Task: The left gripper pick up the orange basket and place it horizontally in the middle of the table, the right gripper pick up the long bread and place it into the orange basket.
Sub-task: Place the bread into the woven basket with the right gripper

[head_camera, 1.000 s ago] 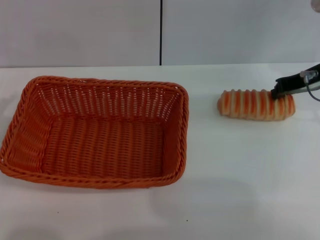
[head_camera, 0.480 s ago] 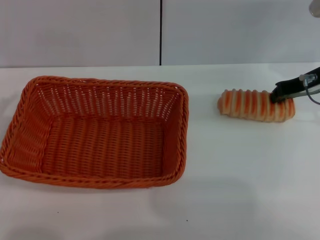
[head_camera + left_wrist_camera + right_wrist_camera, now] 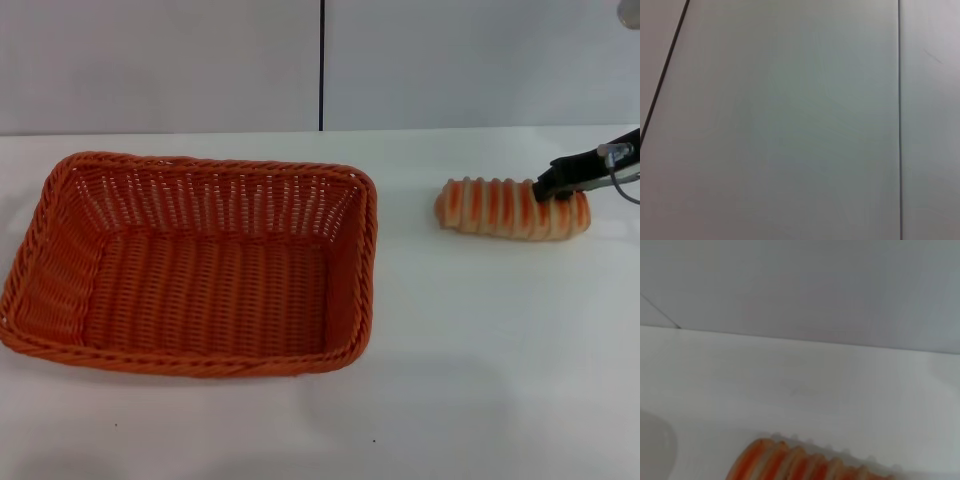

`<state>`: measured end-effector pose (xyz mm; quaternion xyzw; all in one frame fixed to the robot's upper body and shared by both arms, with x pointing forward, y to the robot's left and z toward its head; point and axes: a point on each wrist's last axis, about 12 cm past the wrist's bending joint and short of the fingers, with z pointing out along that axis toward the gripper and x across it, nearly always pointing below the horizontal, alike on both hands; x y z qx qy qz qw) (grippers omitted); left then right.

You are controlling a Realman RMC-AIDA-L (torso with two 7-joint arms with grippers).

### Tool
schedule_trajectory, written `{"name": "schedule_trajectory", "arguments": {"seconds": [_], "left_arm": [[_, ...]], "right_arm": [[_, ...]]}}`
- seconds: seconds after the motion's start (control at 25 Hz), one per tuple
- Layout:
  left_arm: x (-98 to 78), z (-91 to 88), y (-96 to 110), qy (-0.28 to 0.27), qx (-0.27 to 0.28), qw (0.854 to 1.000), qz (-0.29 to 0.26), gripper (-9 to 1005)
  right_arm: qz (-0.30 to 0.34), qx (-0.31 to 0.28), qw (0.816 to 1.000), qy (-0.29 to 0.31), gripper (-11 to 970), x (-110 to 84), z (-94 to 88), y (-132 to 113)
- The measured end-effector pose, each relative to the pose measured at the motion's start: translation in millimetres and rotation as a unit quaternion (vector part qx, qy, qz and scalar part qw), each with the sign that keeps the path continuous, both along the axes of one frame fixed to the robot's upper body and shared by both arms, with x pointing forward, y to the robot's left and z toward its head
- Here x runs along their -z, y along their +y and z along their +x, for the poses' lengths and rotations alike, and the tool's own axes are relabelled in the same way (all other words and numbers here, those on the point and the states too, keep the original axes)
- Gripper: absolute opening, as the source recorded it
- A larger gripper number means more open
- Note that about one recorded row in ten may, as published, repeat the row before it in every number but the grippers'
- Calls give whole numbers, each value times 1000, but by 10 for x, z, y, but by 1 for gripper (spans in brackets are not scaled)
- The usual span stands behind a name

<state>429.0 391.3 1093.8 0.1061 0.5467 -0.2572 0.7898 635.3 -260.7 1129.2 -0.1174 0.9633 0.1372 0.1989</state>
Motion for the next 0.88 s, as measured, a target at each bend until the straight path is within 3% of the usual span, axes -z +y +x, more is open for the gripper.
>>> {"name": "schedule_trajectory", "arguments": {"seconds": [0.12,0.8,0.88], "left_arm": [[-1,0,1,0,0,1000,0,811],[-6,-17,20,-1,-3,1000,1,811],[-3,-23,22,-1,-4,1000,1,811]], "right_arm": [[0,1,1000,-1,275,12,9,9],[1,-3,1000,-5,204,-3,41,61],[0,-5,1000,-5,20,-13,42,66]]}}
